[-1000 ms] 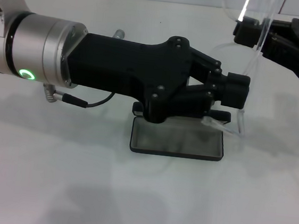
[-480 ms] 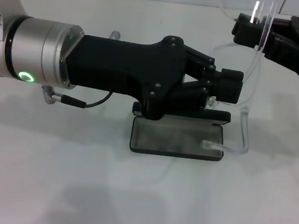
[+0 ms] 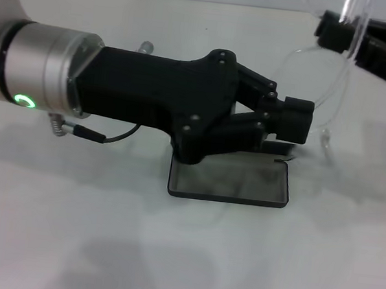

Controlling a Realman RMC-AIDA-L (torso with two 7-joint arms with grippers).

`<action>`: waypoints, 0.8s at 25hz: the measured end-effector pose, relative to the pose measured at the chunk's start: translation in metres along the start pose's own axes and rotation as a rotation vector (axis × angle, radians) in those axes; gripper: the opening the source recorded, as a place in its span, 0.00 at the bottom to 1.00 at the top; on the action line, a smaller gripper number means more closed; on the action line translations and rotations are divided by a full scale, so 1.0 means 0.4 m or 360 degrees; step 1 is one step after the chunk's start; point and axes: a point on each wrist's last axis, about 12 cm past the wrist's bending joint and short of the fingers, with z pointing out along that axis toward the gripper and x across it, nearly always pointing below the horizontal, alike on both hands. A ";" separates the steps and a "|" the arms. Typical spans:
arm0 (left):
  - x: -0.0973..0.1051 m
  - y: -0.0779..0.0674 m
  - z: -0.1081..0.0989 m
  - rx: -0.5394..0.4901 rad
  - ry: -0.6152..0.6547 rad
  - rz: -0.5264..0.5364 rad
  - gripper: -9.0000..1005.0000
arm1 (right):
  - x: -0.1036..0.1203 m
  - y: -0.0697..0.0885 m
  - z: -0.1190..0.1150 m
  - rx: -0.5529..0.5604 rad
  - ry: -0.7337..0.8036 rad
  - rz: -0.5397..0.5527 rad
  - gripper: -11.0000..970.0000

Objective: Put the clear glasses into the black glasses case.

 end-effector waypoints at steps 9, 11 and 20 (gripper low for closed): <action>-0.012 -0.024 -0.041 0.0006 -0.0104 0.0034 0.10 | -0.037 0.045 -0.110 0.0042 -0.0250 -0.0105 0.11; -0.009 -0.028 -0.036 0.0034 -0.0107 0.0026 0.10 | -0.037 0.047 -0.128 0.0093 -0.0311 -0.0112 0.11; 0.024 -0.037 0.023 0.0223 -0.0165 -0.0077 0.10 | -0.018 -0.014 -0.128 0.0361 -0.0422 -0.0053 0.11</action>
